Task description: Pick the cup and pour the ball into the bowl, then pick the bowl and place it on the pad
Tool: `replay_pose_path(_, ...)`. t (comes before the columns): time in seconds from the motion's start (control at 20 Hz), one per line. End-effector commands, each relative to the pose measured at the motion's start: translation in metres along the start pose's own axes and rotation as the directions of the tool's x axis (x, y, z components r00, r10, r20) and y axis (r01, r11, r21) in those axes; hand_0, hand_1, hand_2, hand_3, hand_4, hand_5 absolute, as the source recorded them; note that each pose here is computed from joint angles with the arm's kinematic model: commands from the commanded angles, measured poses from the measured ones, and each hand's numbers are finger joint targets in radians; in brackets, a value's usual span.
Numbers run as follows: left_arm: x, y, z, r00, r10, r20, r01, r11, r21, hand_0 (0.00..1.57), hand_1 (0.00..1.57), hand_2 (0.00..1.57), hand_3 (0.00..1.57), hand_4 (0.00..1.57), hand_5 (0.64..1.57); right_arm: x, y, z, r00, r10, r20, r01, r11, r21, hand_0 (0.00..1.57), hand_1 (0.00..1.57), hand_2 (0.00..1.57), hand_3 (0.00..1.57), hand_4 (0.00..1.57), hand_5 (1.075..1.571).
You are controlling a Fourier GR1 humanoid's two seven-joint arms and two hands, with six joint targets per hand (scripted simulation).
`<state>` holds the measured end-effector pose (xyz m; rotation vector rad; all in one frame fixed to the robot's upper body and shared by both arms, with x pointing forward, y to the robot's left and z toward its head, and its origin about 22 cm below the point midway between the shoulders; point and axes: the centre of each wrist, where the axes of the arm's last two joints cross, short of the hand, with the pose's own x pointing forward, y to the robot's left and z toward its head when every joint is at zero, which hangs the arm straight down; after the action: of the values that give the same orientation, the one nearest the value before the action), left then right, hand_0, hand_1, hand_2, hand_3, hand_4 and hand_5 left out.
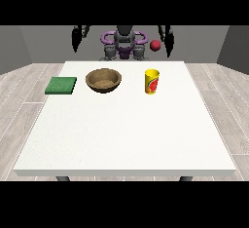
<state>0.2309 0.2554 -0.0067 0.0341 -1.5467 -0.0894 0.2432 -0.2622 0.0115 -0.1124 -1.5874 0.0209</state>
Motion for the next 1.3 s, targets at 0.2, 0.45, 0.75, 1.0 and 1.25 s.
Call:
replay_pose_path(0.2,0.033,0.01,-0.004,0.998,-0.043,0.041,0.043,0.999,-0.01,0.0,0.0,0.0,0.0,0.0,1.535,0.03,-0.014,-0.003,0.998,0.059,0.013,-0.059,0.998,0.012,0.0,0.0,0.0,0.31,1.06,1.571)
replay_pose_path(0.45,0.074,-0.025,-0.02,0.957,0.288,0.033,-0.285,0.955,-0.078,0.0,0.0,0.0,0.0,0.0,1.537,0.08,0.074,-0.011,0.988,-0.152,0.006,0.15,0.977,0.154,0.0,0.0,0.0,0.0,0.85,1.57)
replay_pose_path(0.75,0.089,-0.018,-0.002,0.937,0.341,-0.068,-0.347,0.934,-0.092,0.0,0.0,0.0,0.0,0.0,1.544,0.073,0.134,0.023,0.971,-0.166,-0.173,0.182,0.98,0.082,0.0,0.0,0.0,0.0,0.58,1.568)
replay_pose_path(1.0,0.106,-0.012,-0.028,0.953,0.259,0.159,-0.243,0.963,-0.116,0.0,0.0,0.0,0.0,0.0,1.518,0.138,0.164,-0.001,0.99,-0.102,0.097,0.082,0.978,0.192,0.0,0.0,0.0,0.0,0.3,1.569)
replay_pose_path(1.25,0.144,-0.004,-0.059,0.915,0.204,0.347,-0.191,0.979,-0.073,0.0,0.0,0.0,0.0,0.0,1.512,0.149,0.136,-0.021,0.963,-0.116,0.242,0.07,0.979,0.192,0.0,0.0,0.0,0.0,0.0,1.569)
